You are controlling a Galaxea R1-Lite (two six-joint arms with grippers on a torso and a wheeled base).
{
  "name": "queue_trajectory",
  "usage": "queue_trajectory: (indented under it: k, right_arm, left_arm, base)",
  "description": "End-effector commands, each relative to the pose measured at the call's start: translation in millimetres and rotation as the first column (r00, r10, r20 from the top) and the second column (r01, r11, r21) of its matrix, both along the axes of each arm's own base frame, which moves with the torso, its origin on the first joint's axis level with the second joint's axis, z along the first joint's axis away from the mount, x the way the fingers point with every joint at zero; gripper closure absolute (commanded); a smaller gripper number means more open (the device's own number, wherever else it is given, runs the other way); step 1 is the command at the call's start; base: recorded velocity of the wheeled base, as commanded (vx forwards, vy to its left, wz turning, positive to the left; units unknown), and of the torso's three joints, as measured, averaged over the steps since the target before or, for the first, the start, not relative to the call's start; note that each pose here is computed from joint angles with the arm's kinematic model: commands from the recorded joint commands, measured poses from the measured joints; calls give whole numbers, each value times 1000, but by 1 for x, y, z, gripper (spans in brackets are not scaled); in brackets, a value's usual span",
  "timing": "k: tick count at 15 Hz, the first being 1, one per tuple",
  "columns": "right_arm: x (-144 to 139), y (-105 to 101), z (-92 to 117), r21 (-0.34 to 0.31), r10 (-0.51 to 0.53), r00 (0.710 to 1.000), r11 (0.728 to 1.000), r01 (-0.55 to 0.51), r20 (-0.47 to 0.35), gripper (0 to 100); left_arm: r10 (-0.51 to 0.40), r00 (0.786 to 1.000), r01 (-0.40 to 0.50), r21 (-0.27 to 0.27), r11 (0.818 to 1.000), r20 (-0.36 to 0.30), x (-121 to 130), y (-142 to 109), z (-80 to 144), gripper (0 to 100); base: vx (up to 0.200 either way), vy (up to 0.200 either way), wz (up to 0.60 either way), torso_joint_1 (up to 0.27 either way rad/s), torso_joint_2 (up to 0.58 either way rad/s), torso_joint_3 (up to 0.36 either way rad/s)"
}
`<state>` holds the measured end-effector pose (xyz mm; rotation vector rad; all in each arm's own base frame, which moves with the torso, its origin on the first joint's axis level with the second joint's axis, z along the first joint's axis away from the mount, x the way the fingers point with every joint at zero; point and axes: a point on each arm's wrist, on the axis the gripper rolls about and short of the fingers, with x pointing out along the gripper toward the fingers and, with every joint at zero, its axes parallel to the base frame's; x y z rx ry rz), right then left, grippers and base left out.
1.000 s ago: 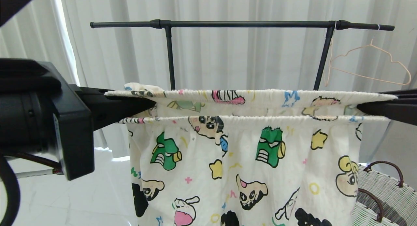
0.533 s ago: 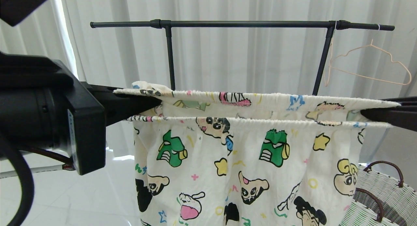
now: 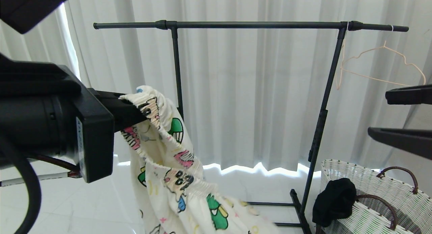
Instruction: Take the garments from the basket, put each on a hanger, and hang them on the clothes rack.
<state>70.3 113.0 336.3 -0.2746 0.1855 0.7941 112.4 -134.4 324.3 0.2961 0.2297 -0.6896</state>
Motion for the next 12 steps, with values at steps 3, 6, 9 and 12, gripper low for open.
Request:
queue_trajectory:
  k: [3,6,9,12]
  right_arm:
    - [0,0,-15,-51,11,1000,999,-11,-16,0]
    - [10,-19,-23,-75,-156,987,985,154,-27,0]
    - [42,-56,-42,-191,-533,842,838,511,-83,0]
    - [63,-86,-75,-389,-822,565,544,743,-70,0]
  left_arm:
    - [131,991,-129,91,987,-19,8,4,-23,100]
    - [240,971,-237,142,961,-5,7,12,-35,100]
    - [267,964,-264,139,954,-3,4,23,-38,100]
    - [266,964,-262,148,954,-5,-4,31,-45,100]
  base:
    - [0,0,0,0,0,0]
    - [0,0,0,0,0,0]
    - [0,0,0,0,0,0]
    - [0,0,0,0,0,0]
